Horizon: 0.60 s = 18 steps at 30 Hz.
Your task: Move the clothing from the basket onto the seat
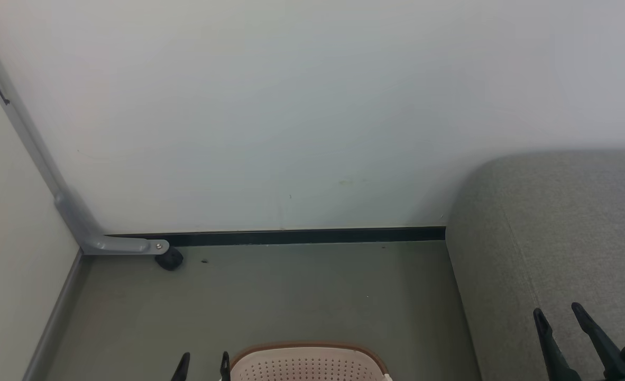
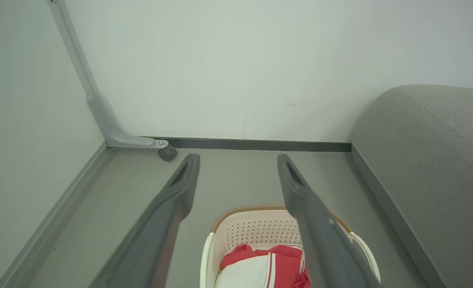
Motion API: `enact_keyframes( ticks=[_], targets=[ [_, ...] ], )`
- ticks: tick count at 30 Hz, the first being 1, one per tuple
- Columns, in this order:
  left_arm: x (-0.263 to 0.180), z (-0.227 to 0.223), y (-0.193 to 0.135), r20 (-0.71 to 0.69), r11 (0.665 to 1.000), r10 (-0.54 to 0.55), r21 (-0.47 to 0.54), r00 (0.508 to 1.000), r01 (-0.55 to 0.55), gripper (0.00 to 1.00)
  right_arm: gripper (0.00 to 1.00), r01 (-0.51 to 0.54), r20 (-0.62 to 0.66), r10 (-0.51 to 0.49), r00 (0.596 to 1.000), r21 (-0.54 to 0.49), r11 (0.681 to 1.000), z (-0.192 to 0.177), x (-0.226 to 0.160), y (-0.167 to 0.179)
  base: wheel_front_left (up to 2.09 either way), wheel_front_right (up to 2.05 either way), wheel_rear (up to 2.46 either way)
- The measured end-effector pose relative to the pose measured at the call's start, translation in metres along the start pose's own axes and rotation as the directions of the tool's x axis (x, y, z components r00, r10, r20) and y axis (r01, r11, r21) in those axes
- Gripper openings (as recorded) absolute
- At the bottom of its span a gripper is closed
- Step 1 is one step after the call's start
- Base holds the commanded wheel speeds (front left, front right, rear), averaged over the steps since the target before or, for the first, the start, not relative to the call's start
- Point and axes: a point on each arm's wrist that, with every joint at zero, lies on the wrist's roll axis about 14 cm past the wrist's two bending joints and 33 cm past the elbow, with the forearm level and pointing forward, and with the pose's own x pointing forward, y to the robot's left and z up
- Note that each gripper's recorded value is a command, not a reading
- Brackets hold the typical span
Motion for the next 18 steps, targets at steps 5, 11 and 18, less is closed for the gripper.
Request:
enact_keyframes(
  ticks=[5, 11, 18],
  targets=[
    [-0.002, -0.02, -0.014, -0.065, 0.999, -0.044, -0.004, 0.997, 0.044, 1.0, 1.0, -0.011, 0.016, 0.011, 1.0, -0.006, 1.0, 0.005, 0.002, 0.001, 0.0, 0.0, 0.0],
    [0.002, -0.041, -0.042, -0.142, 0.992, -0.128, -0.03, 0.982, 0.125, 1.0, 1.0, -0.02, 0.048, 0.021, 0.999, -0.018, 1.0, 0.017, 0.009, -0.003, 0.0, 0.0, 0.0],
    [0.013, -0.06, -0.084, -0.228, 0.967, -0.255, -0.072, 0.94, 0.245, 1.0, 1.0, -0.018, 0.081, 0.022, 0.996, -0.048, 0.999, 0.031, 0.021, -0.017, 0.0, 0.0, 0.0]
  ],
)
